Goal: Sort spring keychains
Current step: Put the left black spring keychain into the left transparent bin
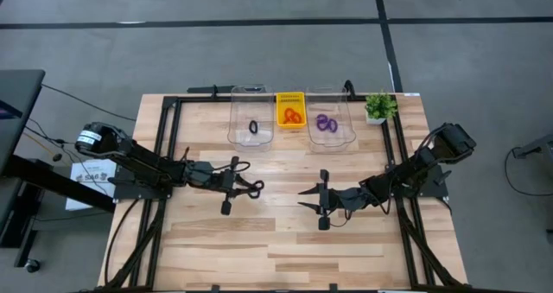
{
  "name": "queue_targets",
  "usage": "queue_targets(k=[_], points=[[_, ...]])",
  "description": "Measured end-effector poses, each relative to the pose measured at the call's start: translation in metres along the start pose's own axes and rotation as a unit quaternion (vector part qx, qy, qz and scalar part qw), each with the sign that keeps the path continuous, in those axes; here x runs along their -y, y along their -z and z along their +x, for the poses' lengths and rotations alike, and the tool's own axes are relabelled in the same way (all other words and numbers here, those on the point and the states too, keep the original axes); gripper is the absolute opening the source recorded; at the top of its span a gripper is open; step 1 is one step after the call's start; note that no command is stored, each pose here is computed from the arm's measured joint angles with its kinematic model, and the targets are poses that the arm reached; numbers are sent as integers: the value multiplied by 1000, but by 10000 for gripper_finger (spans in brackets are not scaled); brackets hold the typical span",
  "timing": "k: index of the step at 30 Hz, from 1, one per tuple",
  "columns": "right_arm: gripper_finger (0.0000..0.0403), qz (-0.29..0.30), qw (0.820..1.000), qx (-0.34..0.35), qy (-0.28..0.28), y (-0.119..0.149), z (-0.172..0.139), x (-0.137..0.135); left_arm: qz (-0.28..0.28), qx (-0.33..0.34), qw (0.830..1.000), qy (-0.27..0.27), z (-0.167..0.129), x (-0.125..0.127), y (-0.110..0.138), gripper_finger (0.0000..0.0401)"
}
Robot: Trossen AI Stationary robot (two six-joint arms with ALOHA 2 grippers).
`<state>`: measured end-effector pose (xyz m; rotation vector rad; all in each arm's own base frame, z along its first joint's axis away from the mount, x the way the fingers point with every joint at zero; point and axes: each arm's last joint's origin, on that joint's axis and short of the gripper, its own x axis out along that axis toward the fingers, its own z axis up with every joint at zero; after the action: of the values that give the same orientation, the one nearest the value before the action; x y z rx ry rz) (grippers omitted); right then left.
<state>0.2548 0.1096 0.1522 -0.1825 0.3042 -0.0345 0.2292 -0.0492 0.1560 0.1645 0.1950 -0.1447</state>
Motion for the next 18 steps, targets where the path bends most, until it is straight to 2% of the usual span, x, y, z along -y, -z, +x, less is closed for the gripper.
queue_targets(k=[4,9,12,18], points=[[120,0,1000,0,0,0,0,0,0,-10,996,-93,0,-6,0,37],[120,0,1000,0,0,0,0,0,-38,-21,973,-227,-2,-20,2,37],[120,0,1000,-1,0,0,0,0,-61,-18,968,-244,-3,-25,3,37],[120,-1,1000,-1,0,0,0,0,-64,-18,968,-240,-3,-25,3,37]])
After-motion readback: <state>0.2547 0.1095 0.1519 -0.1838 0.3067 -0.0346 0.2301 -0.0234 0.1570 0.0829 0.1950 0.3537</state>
